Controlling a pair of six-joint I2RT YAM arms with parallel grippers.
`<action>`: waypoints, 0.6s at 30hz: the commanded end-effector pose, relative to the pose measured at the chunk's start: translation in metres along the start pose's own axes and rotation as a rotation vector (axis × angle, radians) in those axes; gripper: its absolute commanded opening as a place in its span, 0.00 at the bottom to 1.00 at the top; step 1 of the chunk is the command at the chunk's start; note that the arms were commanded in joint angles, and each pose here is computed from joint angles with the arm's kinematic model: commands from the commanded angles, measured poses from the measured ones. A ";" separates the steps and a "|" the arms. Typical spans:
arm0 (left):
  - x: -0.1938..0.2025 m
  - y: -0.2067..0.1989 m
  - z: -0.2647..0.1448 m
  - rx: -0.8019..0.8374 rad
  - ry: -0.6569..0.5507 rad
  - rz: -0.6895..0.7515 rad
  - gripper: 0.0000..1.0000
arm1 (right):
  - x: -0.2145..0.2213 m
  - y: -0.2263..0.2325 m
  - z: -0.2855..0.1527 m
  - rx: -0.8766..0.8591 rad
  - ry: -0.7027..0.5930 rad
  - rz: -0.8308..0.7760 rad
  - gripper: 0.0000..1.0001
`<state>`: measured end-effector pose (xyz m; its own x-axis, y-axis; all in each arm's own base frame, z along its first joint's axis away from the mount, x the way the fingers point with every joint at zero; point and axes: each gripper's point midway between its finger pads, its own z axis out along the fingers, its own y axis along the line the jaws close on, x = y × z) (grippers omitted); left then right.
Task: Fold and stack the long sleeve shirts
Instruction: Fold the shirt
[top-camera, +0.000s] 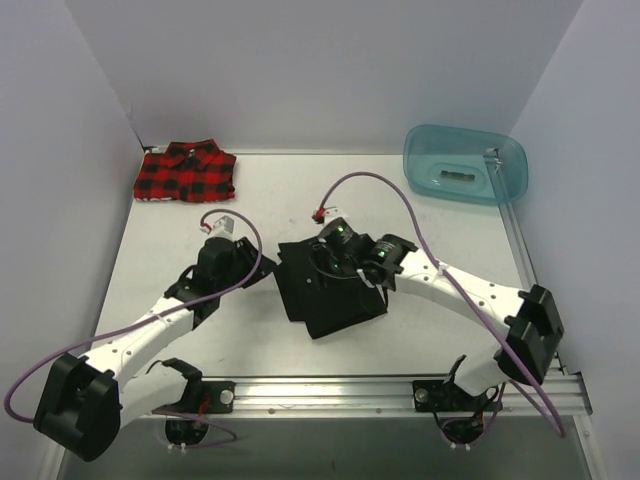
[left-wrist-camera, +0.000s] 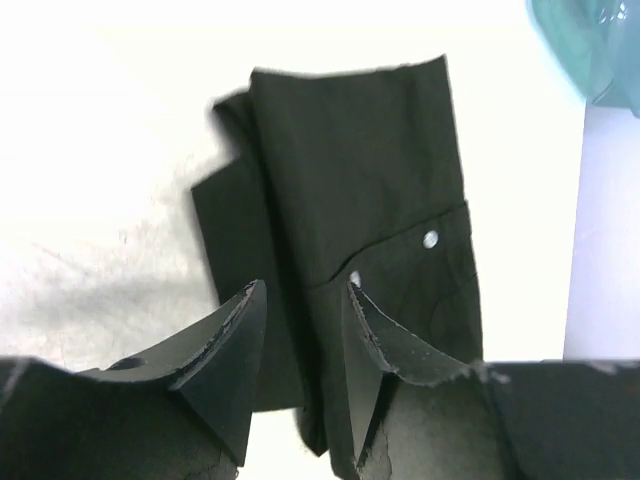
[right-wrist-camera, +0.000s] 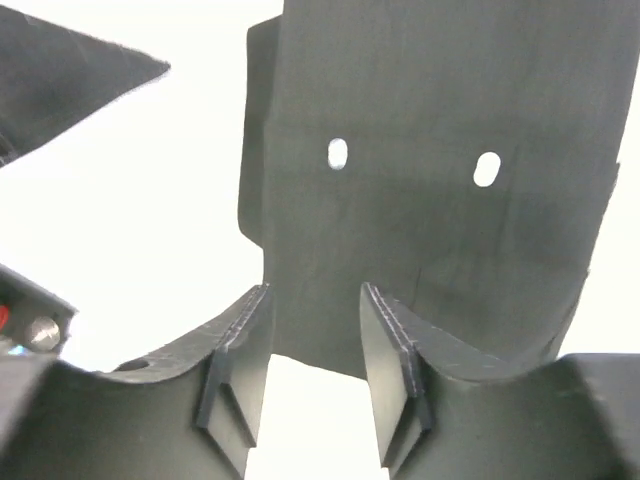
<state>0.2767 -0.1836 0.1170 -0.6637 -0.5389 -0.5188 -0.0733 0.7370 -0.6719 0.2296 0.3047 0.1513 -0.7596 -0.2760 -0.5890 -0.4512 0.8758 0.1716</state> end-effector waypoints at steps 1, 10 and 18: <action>-0.039 -0.028 -0.006 0.016 -0.097 0.066 0.45 | 0.011 0.022 0.010 -0.193 -0.056 0.159 0.36; -0.048 -0.076 0.060 0.138 -0.024 0.057 0.35 | 0.035 0.048 0.037 -0.466 -0.070 0.362 0.31; -0.017 -0.025 0.128 0.003 0.051 0.025 0.26 | 0.096 0.038 0.079 -0.418 0.113 0.451 0.29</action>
<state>0.3612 -0.2344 0.0689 -0.7330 -0.4733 -0.4886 -0.0811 0.7739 -0.6281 0.1823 0.3378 0.0468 -0.9333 0.0039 -0.3591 -0.2456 0.7227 0.6461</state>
